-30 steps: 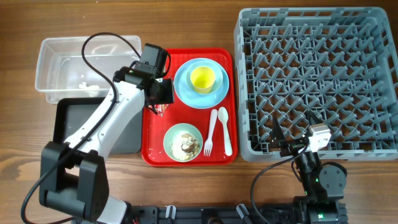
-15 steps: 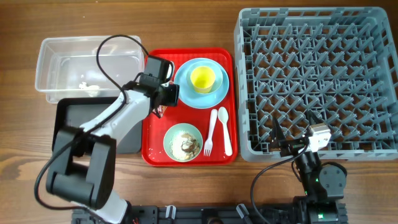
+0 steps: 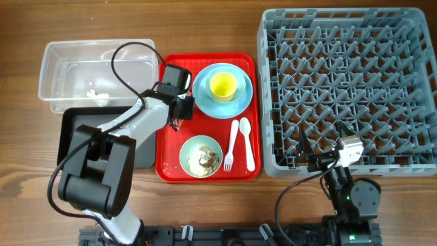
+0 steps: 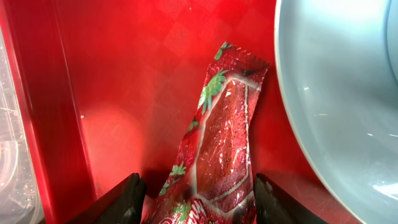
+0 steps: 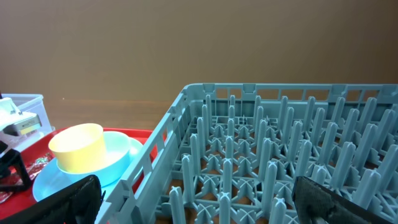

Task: Sort waste into correct bins and load items into the dishwasher rack
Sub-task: 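Move the left gripper to the red candy wrapper and grasp it, then carry the wrapper with the left gripper into the clear bin and release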

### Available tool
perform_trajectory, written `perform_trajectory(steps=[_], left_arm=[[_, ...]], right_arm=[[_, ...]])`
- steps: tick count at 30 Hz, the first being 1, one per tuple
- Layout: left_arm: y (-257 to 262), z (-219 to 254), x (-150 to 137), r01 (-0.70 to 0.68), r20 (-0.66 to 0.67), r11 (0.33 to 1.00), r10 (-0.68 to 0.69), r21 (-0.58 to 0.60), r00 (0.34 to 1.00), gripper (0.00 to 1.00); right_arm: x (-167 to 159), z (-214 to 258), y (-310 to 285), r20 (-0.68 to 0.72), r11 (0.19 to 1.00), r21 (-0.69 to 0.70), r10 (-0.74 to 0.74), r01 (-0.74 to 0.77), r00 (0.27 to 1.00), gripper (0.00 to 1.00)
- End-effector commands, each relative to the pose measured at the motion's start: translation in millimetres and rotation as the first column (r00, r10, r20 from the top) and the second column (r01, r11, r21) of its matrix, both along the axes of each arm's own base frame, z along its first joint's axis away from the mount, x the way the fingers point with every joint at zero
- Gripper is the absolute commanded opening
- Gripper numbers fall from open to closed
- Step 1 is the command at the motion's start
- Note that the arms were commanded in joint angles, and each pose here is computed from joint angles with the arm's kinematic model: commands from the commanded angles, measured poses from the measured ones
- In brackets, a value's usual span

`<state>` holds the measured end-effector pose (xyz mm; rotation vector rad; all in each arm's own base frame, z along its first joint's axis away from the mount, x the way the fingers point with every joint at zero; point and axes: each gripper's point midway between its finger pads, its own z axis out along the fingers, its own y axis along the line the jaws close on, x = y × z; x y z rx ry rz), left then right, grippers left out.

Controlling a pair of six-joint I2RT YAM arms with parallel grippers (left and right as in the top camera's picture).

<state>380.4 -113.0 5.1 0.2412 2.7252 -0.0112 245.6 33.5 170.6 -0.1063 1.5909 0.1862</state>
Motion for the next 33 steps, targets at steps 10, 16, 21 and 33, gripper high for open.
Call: perform_trajectory(steps=[10,16,21,33], left_arm=[[-7,-8,-10,0.029,-0.042,0.999,-0.03,-0.033,0.999,0.17],[-16,66,24,-0.017,0.148,0.993,0.034,-0.118,0.988,0.04],[23,178,65,-0.187,0.422,0.93,0.315,-0.316,0.85,0.04],[188,142,96,-0.585,0.327,0.659,0.747,-0.473,0.578,0.41]], right_arm=[[0,2,1,0.007,1.0,0.013,0.007,-0.007,1.0,1.0],[0,2,1,0.007,1.0,0.013,0.007,-0.007,1.0,1.0],[0,2,1,0.007,1.0,0.013,0.007,-0.007,1.0,1.0],[0,2,1,0.007,1.0,0.013,0.007,-0.007,1.0,1.0]])
